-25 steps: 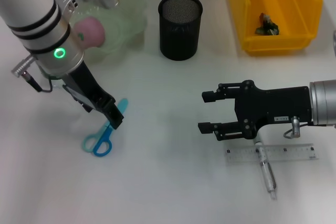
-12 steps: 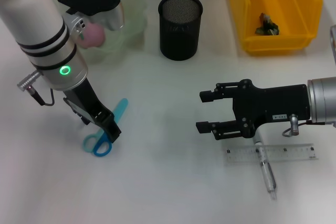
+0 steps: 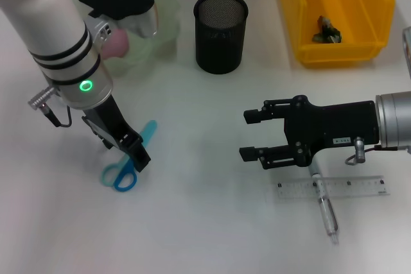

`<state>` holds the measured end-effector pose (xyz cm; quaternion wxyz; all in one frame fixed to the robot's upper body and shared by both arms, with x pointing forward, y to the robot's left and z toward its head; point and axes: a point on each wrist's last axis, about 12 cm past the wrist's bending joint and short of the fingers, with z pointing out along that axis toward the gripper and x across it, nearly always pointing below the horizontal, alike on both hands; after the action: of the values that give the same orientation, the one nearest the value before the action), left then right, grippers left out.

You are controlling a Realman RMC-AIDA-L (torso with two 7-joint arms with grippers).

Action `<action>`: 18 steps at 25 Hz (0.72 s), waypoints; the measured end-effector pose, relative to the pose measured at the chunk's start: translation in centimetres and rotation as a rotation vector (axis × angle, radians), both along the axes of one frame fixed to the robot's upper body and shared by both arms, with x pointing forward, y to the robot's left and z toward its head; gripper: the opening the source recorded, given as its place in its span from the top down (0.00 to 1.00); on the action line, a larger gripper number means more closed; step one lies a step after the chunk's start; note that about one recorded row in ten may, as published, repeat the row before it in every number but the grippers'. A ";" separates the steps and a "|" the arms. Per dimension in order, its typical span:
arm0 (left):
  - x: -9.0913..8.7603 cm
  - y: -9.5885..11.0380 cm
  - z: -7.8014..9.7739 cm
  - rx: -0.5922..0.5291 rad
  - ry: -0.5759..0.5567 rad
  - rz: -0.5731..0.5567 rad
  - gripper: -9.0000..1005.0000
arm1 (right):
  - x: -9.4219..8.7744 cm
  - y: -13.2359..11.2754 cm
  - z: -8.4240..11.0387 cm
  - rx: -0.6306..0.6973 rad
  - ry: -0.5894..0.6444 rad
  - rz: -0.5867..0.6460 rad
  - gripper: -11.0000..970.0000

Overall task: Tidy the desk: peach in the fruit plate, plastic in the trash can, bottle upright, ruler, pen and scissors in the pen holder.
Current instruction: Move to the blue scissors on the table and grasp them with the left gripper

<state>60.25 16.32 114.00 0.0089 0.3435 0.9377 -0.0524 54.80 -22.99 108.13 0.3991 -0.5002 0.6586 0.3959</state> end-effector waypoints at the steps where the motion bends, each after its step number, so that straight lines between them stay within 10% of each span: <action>1: 0.0 0.0 -0.3 0.007 0.008 -0.004 0.21 | 0.0 0.0 0.0 -0.001 0.002 -0.001 0.25; 18: 0.1 -0.1 -1.0 0.011 -0.004 -0.010 0.37 | -0.3 -0.1 0.1 0.007 0.017 0.013 0.25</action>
<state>60.39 16.23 113.05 0.0087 0.3484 0.9361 -0.0468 54.55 -23.06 108.20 0.3928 -0.4996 0.6573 0.4052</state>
